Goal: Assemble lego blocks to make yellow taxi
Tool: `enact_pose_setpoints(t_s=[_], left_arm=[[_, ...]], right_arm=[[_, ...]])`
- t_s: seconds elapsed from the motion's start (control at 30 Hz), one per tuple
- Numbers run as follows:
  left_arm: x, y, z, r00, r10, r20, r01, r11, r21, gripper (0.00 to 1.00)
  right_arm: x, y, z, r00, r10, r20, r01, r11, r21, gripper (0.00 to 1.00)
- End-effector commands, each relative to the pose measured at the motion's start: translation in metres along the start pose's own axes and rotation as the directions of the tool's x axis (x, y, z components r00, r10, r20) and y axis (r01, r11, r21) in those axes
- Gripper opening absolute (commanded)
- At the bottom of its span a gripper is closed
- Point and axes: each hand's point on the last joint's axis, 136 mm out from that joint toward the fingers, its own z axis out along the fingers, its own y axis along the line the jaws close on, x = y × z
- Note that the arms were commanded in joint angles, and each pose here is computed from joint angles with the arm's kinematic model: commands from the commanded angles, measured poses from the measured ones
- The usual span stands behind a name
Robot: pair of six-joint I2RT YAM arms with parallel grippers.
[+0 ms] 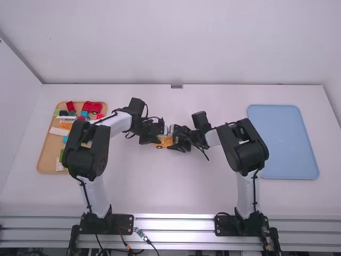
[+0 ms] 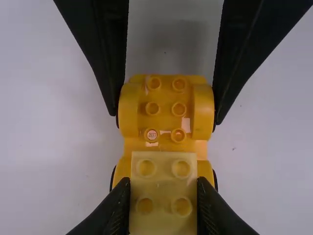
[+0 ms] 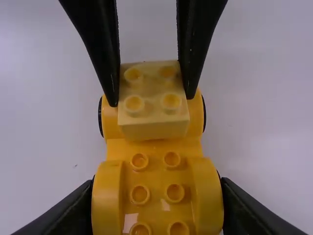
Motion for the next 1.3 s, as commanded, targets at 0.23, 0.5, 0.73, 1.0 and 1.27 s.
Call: enact_pose_setpoints(t_s=[0.23,0.5,0.73,1.0,1.27], left_arm=[[0.0086,-0.0173,0.0076,1.000,-0.013,-0.023,0.014,0.999,0.051,0.02],[0.0087,-0.0175,0.0076,1.000,-0.017,-0.023,0.018,0.998,0.052,0.29],[0.0086,-0.0176,0.0076,1.000,-0.018,-0.023,0.019,0.998,0.052,0.43],[0.0080,-0.0160,0.0078,1.000,-0.021,-0.021,0.021,0.999,0.046,0.68],[0.0065,-0.0112,0.0077,0.999,-0.036,-0.016,0.037,0.999,0.027,0.96]], right_arm=[[0.0059,-0.0050,0.0019,1.000,0.020,-0.011,-0.020,1.000,0.010,0.60],[0.0061,-0.0052,0.0018,1.000,0.021,-0.012,-0.021,1.000,0.011,0.60],[0.0058,-0.0050,0.0019,1.000,0.021,-0.010,-0.021,1.000,0.010,0.60],[0.0061,-0.0052,0.0018,1.000,0.021,-0.012,-0.021,1.000,0.011,0.60],[0.0062,-0.0053,0.0018,1.000,0.021,-0.012,-0.021,1.000,0.012,0.60]])
